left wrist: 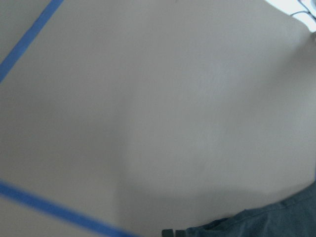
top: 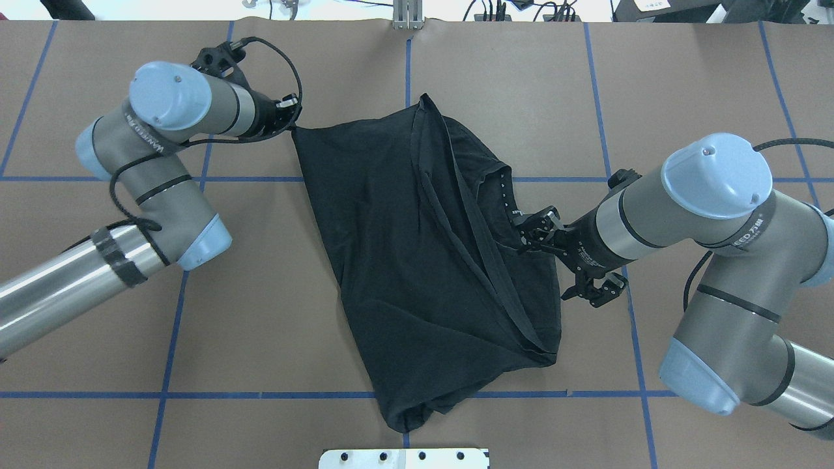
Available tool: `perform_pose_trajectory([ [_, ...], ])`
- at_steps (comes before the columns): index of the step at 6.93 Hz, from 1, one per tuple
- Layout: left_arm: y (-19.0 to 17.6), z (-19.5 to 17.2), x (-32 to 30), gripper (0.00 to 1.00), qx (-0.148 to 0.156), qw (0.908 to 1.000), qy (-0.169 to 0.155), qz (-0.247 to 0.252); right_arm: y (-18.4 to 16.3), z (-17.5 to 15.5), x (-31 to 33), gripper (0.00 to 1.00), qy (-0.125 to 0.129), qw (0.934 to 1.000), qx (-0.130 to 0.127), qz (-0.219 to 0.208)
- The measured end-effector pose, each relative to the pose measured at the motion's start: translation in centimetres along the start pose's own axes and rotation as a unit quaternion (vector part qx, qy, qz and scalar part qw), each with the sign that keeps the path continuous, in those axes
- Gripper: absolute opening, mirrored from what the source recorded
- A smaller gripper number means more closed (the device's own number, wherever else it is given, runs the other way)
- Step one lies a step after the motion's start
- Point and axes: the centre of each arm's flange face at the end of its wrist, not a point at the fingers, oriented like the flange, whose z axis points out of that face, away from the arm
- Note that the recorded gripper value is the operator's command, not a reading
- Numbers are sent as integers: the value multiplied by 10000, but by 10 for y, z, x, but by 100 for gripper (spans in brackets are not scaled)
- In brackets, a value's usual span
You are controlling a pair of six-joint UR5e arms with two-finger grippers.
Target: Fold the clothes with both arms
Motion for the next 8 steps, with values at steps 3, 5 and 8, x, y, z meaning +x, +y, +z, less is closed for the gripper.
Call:
perform_pose_trajectory([
  [3,-56,63,62,40,316,9990,208,229,-6,-2,-8,100,-235,9989,403,-20],
  [5,-66,72,69,99,394,9982,235,385,0,5,-17,100,-338,9976,596,-108],
  [8,-61,44,7,99,276,9964,378,701,43,38,-29,98,-355,9953,717,-549],
])
